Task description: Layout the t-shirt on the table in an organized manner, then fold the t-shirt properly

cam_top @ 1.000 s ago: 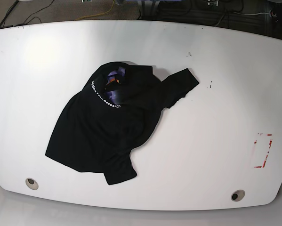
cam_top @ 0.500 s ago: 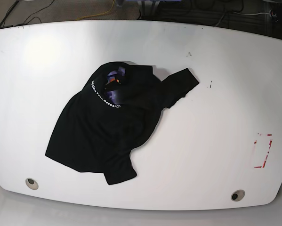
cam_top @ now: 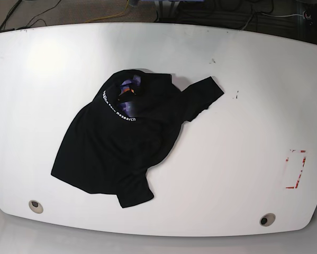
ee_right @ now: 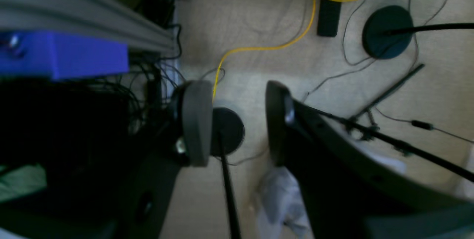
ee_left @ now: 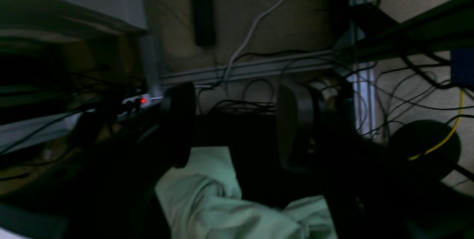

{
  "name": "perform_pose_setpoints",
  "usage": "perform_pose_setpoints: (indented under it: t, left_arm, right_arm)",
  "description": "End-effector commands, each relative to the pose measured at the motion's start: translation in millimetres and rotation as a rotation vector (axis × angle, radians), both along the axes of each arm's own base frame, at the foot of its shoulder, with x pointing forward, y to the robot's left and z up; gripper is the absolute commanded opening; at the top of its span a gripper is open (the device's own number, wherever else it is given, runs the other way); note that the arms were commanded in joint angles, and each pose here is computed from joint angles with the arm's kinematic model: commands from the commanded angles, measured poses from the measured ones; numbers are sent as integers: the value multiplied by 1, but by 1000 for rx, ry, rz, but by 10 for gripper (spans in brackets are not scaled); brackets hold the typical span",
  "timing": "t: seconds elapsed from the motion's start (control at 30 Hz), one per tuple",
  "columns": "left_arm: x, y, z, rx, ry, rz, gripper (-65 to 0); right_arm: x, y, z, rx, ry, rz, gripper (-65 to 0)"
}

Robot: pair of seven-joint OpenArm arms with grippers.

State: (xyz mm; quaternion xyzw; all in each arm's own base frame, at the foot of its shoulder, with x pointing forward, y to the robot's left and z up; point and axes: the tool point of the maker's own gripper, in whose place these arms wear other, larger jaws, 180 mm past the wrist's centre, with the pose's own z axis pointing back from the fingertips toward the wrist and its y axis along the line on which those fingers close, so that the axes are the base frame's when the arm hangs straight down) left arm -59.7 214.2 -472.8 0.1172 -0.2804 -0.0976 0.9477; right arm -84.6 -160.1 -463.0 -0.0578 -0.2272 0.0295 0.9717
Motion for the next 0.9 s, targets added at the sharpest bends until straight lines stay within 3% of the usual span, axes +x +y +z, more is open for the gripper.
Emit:
perform_pose_setpoints:
  t: [0.0,0.2,0.5,0.7,0.87]
  left_arm:
    - [7,4,15,10,-45,4,-326]
    - [26,10,42,-10,-142,63,-324]
    - [64,9,75,0,-265,39,-324]
    - [82,7,92,8,-326,20,-324]
    - [89,7,98,10,-350,15,-324]
  right_arm:
    - [11,-3,23,-20,-55,14,-417]
    - [34,-8,55,-72,-137,19,-417]
    - [65,-12,91,-104,-237,45,-416]
    - [69,-14,95,-109,-254,42,-416]
    - [72,-15,96,-68,-278,-17,-416]
